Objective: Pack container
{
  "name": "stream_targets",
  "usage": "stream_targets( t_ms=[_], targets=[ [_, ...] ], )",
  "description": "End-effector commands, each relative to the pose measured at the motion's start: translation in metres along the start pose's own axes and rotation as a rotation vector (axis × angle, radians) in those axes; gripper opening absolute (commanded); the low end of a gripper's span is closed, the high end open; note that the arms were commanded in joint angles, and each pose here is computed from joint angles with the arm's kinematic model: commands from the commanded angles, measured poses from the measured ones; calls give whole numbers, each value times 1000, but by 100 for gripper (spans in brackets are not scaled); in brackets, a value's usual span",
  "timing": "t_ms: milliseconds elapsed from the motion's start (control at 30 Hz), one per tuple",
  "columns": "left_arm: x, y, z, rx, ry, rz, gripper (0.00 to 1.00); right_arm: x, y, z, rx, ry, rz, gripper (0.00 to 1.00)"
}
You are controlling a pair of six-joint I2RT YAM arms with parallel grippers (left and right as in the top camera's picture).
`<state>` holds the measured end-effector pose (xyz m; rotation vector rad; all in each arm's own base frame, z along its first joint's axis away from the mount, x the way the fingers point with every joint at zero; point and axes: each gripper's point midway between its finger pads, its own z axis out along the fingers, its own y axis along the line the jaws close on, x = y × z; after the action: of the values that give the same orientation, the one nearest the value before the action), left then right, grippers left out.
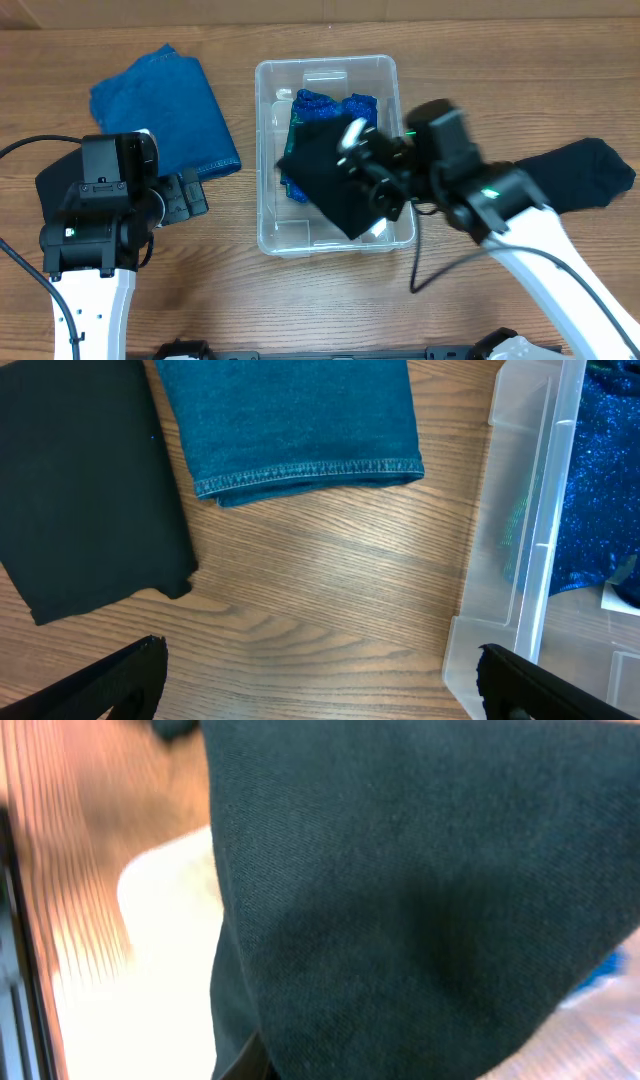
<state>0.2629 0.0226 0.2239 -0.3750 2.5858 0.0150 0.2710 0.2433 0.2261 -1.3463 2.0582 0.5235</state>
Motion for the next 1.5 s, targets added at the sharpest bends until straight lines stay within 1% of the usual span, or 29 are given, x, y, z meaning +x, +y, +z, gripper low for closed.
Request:
stream_targets(
  t_ms=[0,67,133,267,300,333,367,400,433,467,533,600,633,700,733,767,833,933,967,1000,1100,1167,1233,1300,1367,1467],
  targets=[
    [-7,-1,-6,11,-23,13,100,19,2,44,-50,131,-111,4],
    [-7,-1,-6,11,-23,13,100,38,9,69,-113,214,-141,4],
    [-7,-1,-6,11,-21,13,100,52,14,83,-142,276,-164,4],
    [-7,-1,-6,10,-21,14,100,59,18,90,-151,312,-224,4],
    [-7,-1,-6,11,-21,13,100,56,9,92,-103,314,-227,21],
    [-6,-1,-6,10,-19,13,100,53,-10,93,-1,319,-197,100],
    [-6,-1,-6,10,-17,13,100,47,-38,92,156,320,-131,100],
    [-5,-1,-6,9,-13,14,100,41,-72,82,367,310,-15,100],
    [-3,0,-6,7,-6,14,100,35,-108,59,615,276,151,100],
    [-2,0,-6,6,-3,15,100,26,-124,38,748,223,247,100],
    [-2,0,-6,6,-3,15,100,3,-127,11,795,114,298,100],
    [-2,0,-6,6,-3,15,100,-11,-125,-15,815,35,331,100],
    [-2,0,-6,6,-4,15,100,-15,-126,-32,832,-15,380,100],
    [-2,0,-6,5,-3,15,100,-10,-137,-77,888,-151,606,100],
    [-2,0,-6,5,-3,15,100,7,-149,-110,936,-244,820,100],
    [-2,0,-6,6,-4,15,100,35,-162,-141,950,-299,1009,100],
    [-3,0,-6,6,-7,14,100,68,-179,-164,945,-297,1122,100],
    [-3,0,-6,6,-8,14,100,150,-209,-199,1033,-247,1345,100],
    [-3,0,-6,6,-7,15,100,174,-215,-205,1047,-233,1409,100],
    [-3,0,-6,7,-7,15,100,208,-223,-211,1041,-222,1510,100],
    [-3,0,-6,6,-7,15,100,276,-235,-204,958,-203,1716,100],
    [-3,0,-6,6,-7,15,100,324,-238,-196,924,-158,1848,100],
    [-3,0,-6,6,-7,15,100,360,-240,-182,878,-118,1942,100],
    [-3,0,-6,6,-7,14,100,386,-242,-168,832,-97,2003,100],
    [-3,0,-6,6,-7,15,100,410,-245,-152,796,-61,2029,100],
    [-3,0,-6,6,-7,14,100,427,-246,-134,768,-25,2044,99]
  ],
)
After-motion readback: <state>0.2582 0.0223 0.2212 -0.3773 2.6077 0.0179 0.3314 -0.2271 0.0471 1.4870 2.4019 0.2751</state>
